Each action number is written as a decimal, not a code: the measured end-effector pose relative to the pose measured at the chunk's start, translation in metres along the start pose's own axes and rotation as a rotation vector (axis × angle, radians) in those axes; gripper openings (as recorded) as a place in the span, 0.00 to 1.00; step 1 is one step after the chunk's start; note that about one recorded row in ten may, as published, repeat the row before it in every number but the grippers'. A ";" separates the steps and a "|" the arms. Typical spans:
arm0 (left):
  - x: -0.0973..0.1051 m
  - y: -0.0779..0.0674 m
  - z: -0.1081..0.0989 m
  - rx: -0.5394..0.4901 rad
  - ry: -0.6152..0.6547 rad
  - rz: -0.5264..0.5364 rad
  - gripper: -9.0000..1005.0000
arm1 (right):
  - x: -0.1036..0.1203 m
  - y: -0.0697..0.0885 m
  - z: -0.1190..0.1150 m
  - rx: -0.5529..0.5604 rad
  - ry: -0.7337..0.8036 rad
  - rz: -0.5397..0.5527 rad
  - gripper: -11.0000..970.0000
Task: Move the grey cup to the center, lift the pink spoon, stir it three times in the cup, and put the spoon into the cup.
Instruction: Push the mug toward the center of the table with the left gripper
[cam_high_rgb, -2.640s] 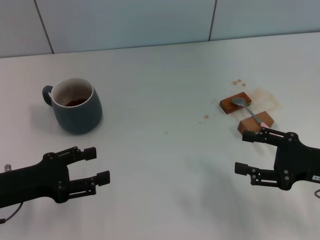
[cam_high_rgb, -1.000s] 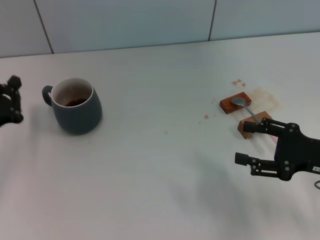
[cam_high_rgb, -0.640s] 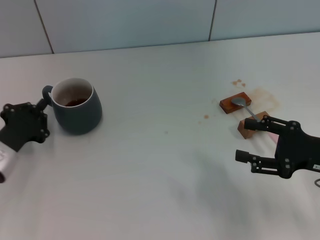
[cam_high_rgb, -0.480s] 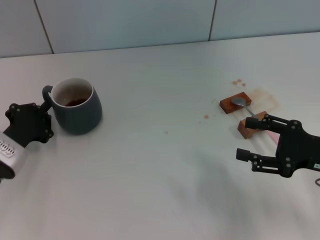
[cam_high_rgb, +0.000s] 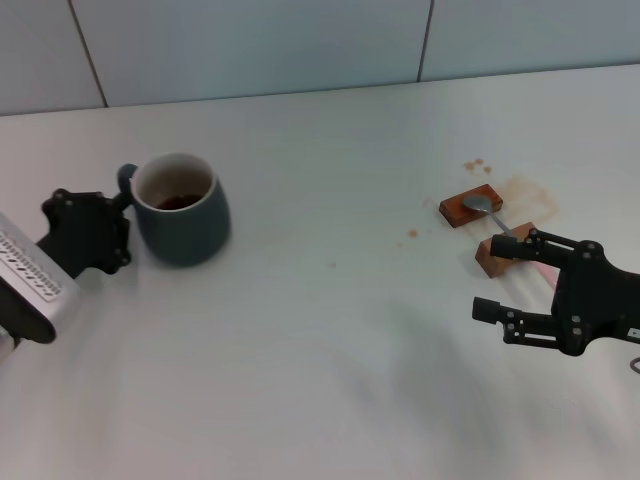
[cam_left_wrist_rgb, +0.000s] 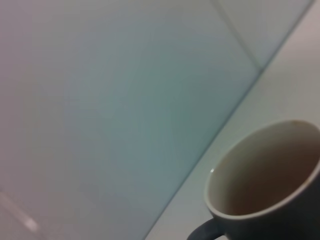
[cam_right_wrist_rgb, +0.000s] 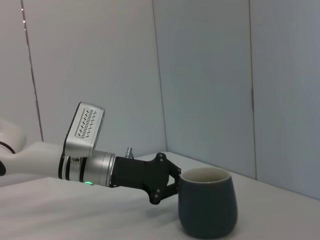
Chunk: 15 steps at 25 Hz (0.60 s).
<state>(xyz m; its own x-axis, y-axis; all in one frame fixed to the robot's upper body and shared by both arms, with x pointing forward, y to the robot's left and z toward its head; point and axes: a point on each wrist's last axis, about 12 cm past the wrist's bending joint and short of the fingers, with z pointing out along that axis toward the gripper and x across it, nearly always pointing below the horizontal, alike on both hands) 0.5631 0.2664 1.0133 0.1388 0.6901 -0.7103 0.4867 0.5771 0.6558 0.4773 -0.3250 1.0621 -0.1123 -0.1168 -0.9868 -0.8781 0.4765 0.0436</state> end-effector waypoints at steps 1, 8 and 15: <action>-0.002 -0.001 0.002 0.023 -0.012 0.023 0.01 | 0.000 0.000 0.000 0.001 0.000 0.001 0.83; -0.018 -0.007 0.014 0.115 -0.076 0.105 0.01 | 0.001 0.002 -0.002 0.002 -0.001 0.009 0.83; -0.032 -0.016 0.023 0.181 -0.127 0.137 0.01 | 0.002 0.003 -0.003 0.003 -0.001 0.012 0.83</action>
<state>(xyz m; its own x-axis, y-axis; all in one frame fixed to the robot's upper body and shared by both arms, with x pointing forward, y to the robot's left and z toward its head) 0.5707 0.2253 1.0193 0.3155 0.6896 -0.6519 0.6006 0.3868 0.6998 0.4731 -0.3268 1.0607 -0.1228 -0.1102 -0.9863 -0.8754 0.4802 0.0553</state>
